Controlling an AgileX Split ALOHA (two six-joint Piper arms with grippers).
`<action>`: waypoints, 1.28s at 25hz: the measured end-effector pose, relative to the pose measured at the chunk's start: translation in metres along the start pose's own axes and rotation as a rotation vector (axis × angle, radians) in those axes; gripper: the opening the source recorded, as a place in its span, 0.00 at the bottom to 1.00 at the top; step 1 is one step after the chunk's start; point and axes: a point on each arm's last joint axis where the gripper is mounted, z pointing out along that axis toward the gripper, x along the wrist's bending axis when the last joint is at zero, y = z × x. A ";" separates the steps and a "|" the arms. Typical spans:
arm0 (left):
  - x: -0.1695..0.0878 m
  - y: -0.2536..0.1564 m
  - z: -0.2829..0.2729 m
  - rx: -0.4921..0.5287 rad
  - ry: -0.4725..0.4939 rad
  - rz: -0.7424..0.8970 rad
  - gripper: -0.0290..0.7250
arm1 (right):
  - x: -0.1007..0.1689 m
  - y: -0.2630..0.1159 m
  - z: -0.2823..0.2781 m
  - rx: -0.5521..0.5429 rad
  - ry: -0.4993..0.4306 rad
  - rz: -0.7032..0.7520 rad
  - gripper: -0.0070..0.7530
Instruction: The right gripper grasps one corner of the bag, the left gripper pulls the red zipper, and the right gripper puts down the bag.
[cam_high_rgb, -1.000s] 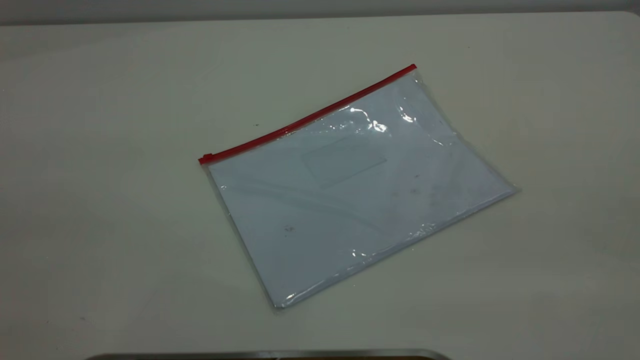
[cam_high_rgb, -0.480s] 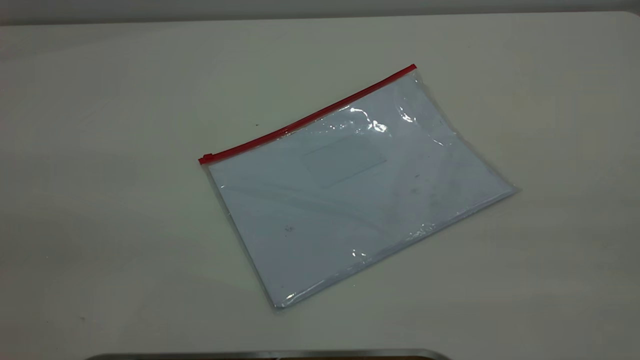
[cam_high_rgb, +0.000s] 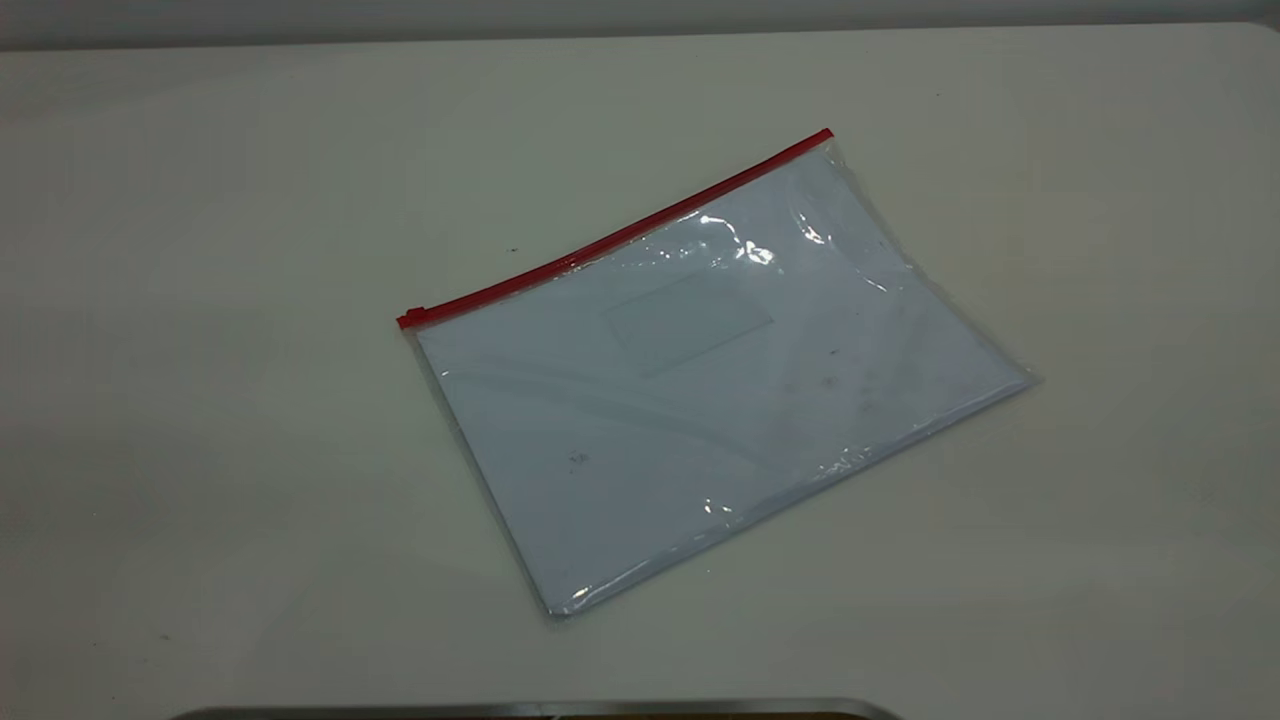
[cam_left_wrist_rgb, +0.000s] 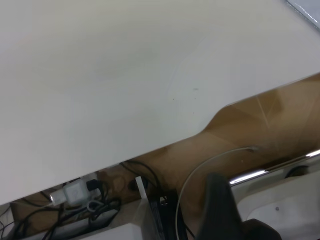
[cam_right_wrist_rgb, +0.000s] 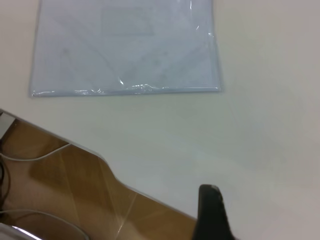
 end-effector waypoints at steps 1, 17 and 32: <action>0.000 0.000 0.000 0.000 0.000 0.000 0.78 | 0.000 0.000 0.000 0.000 0.000 0.001 0.76; 0.000 -0.002 -0.002 -0.021 0.001 -0.004 0.78 | 0.000 0.000 0.000 0.000 0.000 0.004 0.76; -0.004 -0.036 -0.025 -0.306 0.122 -0.201 0.78 | 0.000 0.000 0.000 0.000 0.000 0.004 0.76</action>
